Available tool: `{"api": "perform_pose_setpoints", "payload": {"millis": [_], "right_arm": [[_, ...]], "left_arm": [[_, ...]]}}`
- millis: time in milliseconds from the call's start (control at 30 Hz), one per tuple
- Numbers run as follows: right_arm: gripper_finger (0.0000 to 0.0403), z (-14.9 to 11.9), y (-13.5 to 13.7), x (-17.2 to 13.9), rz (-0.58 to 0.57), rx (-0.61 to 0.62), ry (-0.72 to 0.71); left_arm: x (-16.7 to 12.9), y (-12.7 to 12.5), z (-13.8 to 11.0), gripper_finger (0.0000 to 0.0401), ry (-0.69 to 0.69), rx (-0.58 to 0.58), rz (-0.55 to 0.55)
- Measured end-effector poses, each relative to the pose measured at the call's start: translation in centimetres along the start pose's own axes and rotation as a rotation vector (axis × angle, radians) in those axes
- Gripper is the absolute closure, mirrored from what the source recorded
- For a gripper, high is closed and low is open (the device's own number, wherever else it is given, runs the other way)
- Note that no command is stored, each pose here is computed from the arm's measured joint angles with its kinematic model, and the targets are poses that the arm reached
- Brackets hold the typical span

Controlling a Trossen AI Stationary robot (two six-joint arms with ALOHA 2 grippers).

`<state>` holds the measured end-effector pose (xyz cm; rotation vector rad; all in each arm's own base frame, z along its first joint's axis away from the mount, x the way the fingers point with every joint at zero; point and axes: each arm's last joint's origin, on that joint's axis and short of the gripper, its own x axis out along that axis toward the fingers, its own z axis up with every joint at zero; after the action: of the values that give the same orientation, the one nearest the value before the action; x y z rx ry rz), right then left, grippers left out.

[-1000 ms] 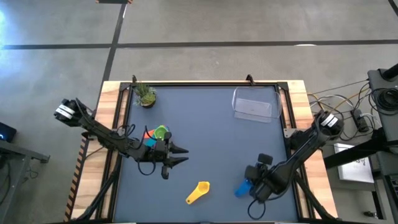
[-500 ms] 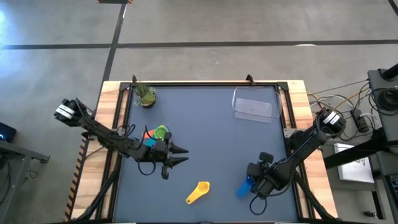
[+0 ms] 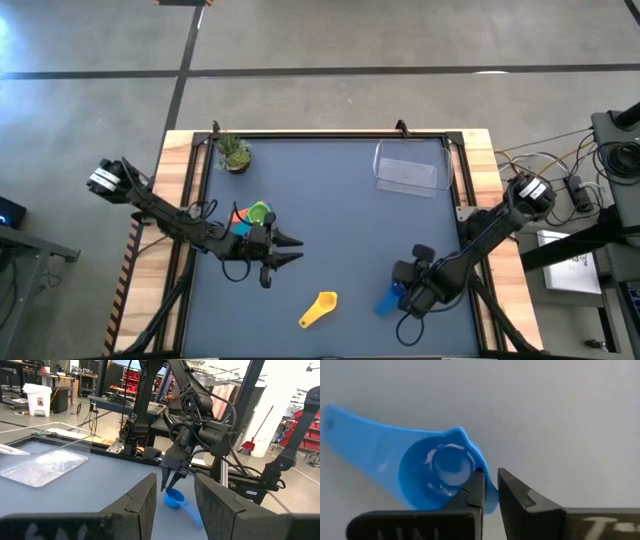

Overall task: Nest measuring cups in basket
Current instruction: Stack the dark blue measuring cup on top of the green measuring cup

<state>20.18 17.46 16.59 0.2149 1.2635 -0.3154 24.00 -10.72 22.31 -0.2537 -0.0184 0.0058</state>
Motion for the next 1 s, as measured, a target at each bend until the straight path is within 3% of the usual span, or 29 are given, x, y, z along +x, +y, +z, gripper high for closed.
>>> {"api": "perform_pose_setpoints", "payload": {"millis": [467, 800, 1000], "right_arm": [[0.0389, 6.9, -0.2, -5.9, 0.065, -0.012, -0.399], [0.0389, 12.4, -2.2, -5.6, 0.085, 0.006, -0.575], [0.0389, 16.4, -4.1, -4.9, 0.166, 0.008, -0.696]], "left_arm": [[-0.7, -0.3, 1.2, 0.0285, -0.037, -0.023, -0.025], [-1.9, -0.5, 1.5, 0.0285, 0.039, -0.014, -0.032], [-4.8, -0.7, 3.2, 0.0285, 0.089, -0.04, -0.035]]}}
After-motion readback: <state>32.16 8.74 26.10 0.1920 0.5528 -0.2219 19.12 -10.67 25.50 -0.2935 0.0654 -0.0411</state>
